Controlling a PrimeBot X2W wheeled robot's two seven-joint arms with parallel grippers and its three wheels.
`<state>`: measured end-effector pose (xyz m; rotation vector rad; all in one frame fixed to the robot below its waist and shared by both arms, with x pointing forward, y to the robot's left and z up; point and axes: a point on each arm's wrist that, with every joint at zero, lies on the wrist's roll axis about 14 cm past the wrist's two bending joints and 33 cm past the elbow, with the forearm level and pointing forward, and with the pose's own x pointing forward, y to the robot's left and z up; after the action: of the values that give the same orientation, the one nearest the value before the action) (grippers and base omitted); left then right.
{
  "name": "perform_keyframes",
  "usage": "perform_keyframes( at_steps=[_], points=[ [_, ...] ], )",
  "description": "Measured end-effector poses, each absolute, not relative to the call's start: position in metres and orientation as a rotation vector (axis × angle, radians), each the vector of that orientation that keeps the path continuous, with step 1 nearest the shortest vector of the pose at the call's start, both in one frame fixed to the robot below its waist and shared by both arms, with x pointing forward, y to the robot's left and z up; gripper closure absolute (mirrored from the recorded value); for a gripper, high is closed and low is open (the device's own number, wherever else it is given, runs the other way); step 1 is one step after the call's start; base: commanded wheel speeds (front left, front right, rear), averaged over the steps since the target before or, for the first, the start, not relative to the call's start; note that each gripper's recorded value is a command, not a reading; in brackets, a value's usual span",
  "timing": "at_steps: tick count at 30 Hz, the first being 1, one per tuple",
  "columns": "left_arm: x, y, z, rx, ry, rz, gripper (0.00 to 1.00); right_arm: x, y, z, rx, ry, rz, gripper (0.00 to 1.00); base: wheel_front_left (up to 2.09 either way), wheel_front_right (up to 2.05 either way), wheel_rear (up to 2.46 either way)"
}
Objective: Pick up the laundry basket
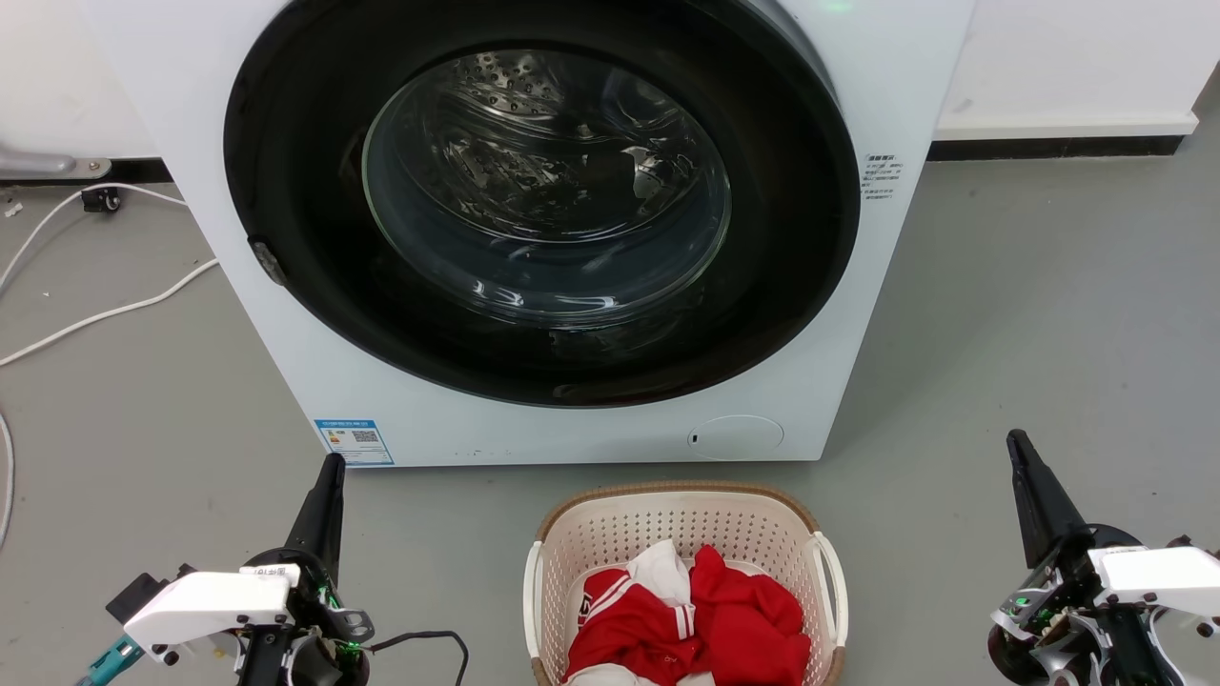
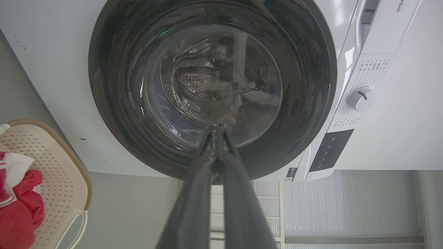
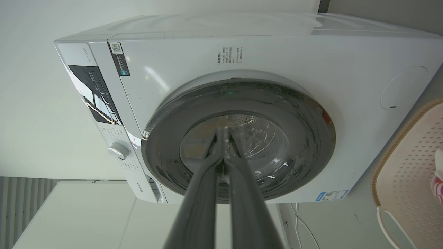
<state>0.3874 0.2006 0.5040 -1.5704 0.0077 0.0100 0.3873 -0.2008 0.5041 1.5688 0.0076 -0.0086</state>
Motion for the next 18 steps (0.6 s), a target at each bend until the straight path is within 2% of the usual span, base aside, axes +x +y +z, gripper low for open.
perform_keyframes(
  at_steps=[18],
  points=[
    [0.3874, 0.2005, 0.5039, -1.568, 0.009, 0.01, 1.0, 0.3874, -0.2009, 0.504, 1.569, 0.007, -0.009, 1.0, 0.0, 0.0, 0.0]
  ],
)
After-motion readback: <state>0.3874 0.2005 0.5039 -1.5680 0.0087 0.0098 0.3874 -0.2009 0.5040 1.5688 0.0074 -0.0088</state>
